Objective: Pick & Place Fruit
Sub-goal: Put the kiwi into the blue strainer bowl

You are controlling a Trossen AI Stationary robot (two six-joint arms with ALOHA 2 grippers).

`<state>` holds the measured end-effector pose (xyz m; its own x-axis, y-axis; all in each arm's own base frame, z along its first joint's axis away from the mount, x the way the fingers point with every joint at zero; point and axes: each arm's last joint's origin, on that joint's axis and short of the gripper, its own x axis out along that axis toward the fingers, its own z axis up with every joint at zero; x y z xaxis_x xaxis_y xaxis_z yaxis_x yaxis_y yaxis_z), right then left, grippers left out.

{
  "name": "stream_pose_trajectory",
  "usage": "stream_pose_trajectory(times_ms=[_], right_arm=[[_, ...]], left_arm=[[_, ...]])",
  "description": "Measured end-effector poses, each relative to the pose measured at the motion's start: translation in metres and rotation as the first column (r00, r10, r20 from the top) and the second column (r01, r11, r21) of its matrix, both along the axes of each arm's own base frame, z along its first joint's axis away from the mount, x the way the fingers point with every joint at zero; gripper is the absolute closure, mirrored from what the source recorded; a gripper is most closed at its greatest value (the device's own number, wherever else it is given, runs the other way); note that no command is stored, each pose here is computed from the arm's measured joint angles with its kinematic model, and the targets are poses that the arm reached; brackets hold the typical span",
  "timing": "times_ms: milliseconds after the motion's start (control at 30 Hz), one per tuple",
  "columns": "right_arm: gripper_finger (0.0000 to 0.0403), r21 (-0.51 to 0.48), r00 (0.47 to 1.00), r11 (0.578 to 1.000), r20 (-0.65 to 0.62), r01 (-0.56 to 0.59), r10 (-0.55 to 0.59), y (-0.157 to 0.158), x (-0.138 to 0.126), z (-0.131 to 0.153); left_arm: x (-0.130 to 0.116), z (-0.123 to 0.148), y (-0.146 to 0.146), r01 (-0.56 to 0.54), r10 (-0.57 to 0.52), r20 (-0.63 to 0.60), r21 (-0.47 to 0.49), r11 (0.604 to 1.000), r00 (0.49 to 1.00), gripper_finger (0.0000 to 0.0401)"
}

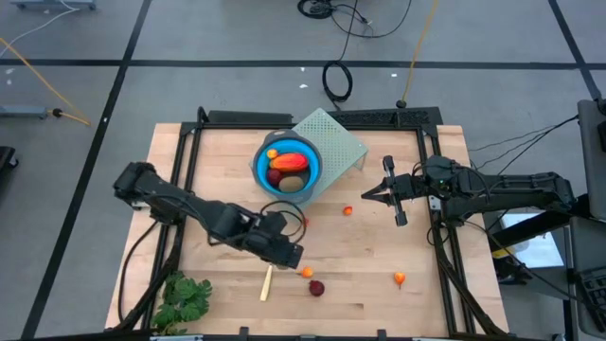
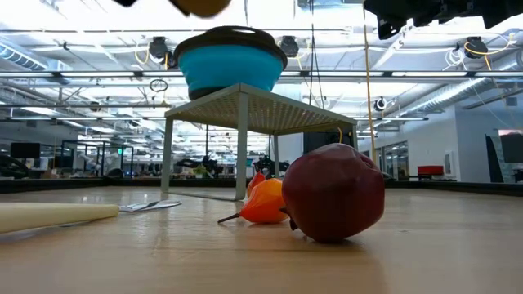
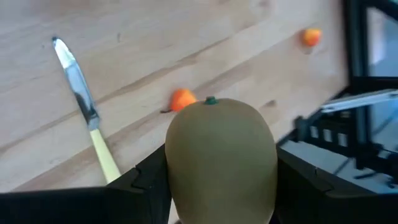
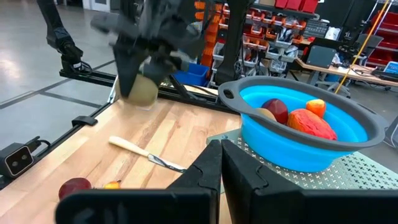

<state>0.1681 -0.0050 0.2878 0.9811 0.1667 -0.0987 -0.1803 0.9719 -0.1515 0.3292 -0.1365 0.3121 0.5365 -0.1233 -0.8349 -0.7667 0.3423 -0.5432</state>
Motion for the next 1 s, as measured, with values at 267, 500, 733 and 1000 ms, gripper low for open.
stream_pose_trajectory(times_ms=[267,500,733,1000], right_arm=[[0.0399,0.000,1.000,1.000,0.000,0.000,0.000,0.000,0.000,0.000],[0.0399,0.000,1.000,1.000,0.001,0.000,0.000,0.000,0.000,0.000],[0.0399,-0.001,1.000,1.000,0.016,0.000,0.000,0.000,0.000,0.002],[0.0399,-0.001,1.000,1.000,0.016,0.000,0.000,0.000,0.000,0.002]], left_arm=[[-0.014,0.021,0.002,0.008,-0.006,0.061,-0.020,1.000,0.998,0.0187],[-0.015,0.021,0.001,0.016,-0.014,0.058,-0.026,1.000,0.998,0.0186],[-0.014,0.022,0.001,0.062,-0.076,0.108,0.126,0.990,0.991,0.0186],[-0.010,0.030,-0.007,0.192,-0.321,0.187,0.496,0.847,0.928,0.0185]])
